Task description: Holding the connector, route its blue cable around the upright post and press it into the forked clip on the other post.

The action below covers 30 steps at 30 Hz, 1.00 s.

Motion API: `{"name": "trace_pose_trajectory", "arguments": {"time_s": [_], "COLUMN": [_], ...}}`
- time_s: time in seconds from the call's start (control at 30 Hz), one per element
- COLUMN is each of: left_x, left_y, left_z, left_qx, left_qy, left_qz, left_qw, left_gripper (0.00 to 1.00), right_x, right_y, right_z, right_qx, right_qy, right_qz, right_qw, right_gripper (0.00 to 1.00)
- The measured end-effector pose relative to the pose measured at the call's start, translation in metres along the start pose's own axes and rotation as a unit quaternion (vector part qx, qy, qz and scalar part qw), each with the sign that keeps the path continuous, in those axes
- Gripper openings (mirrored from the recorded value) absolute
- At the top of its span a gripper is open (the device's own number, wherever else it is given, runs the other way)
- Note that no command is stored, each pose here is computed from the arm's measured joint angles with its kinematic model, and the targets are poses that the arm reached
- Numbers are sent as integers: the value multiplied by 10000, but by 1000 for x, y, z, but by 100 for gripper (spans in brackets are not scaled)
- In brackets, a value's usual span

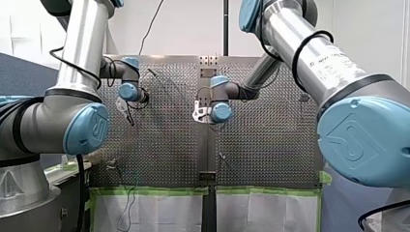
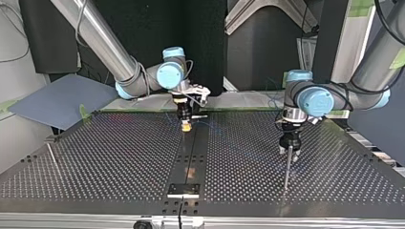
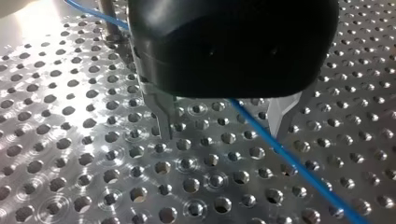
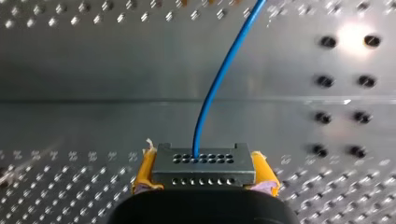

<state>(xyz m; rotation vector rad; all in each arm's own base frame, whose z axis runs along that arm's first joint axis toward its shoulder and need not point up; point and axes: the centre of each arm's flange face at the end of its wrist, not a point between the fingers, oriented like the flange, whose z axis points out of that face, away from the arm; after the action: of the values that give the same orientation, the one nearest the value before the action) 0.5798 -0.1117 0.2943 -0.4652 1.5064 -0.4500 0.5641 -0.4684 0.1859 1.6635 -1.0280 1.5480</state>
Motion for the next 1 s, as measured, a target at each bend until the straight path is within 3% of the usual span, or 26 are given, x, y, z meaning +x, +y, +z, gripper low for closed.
{"name": "trace_pose_trajectory", "arguments": {"time_s": [0.43,0.57,0.77,1.0], "left_x": [6,7,7,8], "left_y": [-4,-5,-5,-5], "left_z": [-5,-5,-5,-5], "left_qx": [-117,-114,-116,-116], "left_qy": [93,102,103,105], "left_qz": [134,141,143,143], "left_qw": [9998,9998,9998,9998], "left_gripper": [100,100,100,100], "right_x": [-40,-55,-76,-96], "right_y": [13,16,22,30], "right_z": [-16,-25,-41,-56], "right_qx": [-136,-160,-365,-558], "right_qy": [-39,-121,-261,-288], "right_qz": [-52,-127,-233,-257], "right_qw": [9999,9997,9987,9977], "right_gripper": [0,0,0,0]}}
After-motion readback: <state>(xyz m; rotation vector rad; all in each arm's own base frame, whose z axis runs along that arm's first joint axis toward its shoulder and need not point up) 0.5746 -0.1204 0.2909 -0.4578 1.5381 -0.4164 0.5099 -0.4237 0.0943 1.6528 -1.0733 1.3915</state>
